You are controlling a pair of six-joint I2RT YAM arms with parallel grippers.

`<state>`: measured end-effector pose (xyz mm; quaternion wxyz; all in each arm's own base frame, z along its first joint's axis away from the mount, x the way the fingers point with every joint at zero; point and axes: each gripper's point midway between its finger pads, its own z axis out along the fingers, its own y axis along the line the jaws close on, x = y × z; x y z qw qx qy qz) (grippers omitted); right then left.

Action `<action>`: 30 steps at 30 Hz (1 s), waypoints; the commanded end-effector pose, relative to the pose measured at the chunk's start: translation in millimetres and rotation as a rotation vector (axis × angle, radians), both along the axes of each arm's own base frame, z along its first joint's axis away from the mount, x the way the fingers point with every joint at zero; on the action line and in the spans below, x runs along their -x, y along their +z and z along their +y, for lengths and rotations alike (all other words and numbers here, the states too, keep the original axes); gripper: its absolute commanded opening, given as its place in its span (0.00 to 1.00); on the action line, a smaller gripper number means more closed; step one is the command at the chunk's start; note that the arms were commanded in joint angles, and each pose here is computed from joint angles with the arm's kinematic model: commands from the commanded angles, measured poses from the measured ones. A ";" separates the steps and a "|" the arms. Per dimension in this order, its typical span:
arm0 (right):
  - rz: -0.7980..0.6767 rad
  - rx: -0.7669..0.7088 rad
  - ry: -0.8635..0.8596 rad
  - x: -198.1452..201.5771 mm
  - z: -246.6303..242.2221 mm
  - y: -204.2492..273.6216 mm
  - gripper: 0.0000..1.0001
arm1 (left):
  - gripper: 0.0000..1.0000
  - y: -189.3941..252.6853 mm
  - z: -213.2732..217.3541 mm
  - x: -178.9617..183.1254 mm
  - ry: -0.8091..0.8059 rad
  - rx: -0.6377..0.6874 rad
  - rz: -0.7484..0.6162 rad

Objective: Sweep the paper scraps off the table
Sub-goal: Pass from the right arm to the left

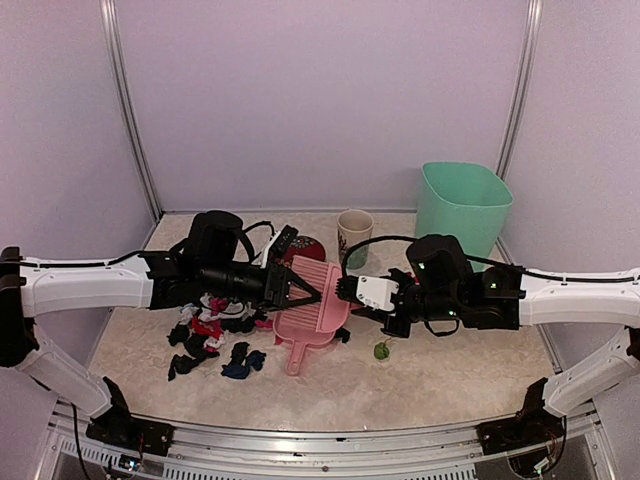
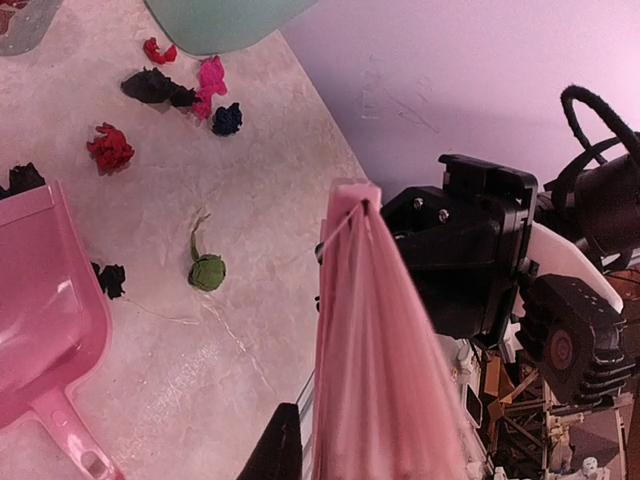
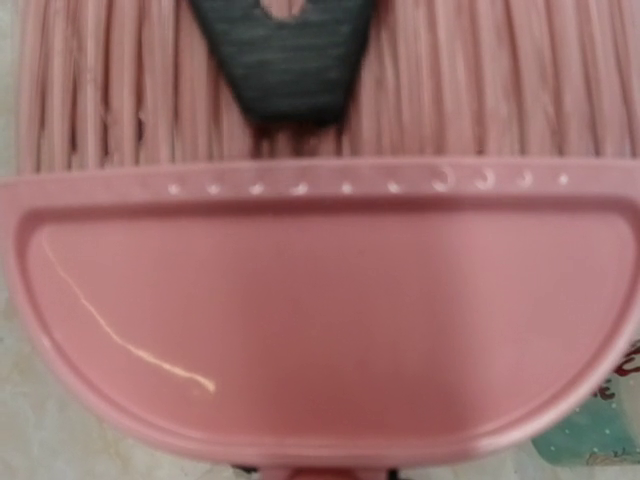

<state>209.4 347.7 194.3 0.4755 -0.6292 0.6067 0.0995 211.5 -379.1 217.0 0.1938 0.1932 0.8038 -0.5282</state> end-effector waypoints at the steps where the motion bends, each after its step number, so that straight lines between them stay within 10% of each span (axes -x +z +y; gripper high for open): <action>1: -0.006 -0.057 0.025 7.6 4.8 13.2 0.00 | 0.13 7.5 0.4 -1.9 0.003 0.031 -0.030; 8: 0.013 -0.079 0.019 9.8 4.2 15.7 0.01 | 0.00 13.0 0.2 -4.1 0.015 0.046 -0.042; 14: 0.017 -0.118 -0.038 5.8 -4.3 23.4 0.50 | 0.00 15.7 6.3 -7.6 0.036 0.049 -0.052; 19: 0.099 -0.179 -0.063 6.1 -20.1 31.5 0.72 | 0.00 19.0 19.8 -15.8 0.078 0.075 -0.062; 30: 0.450 -0.430 -0.163 -8.3 -40.9 44.2 0.77 | 0.00 52.0 43.1 -10.1 0.099 0.237 -0.179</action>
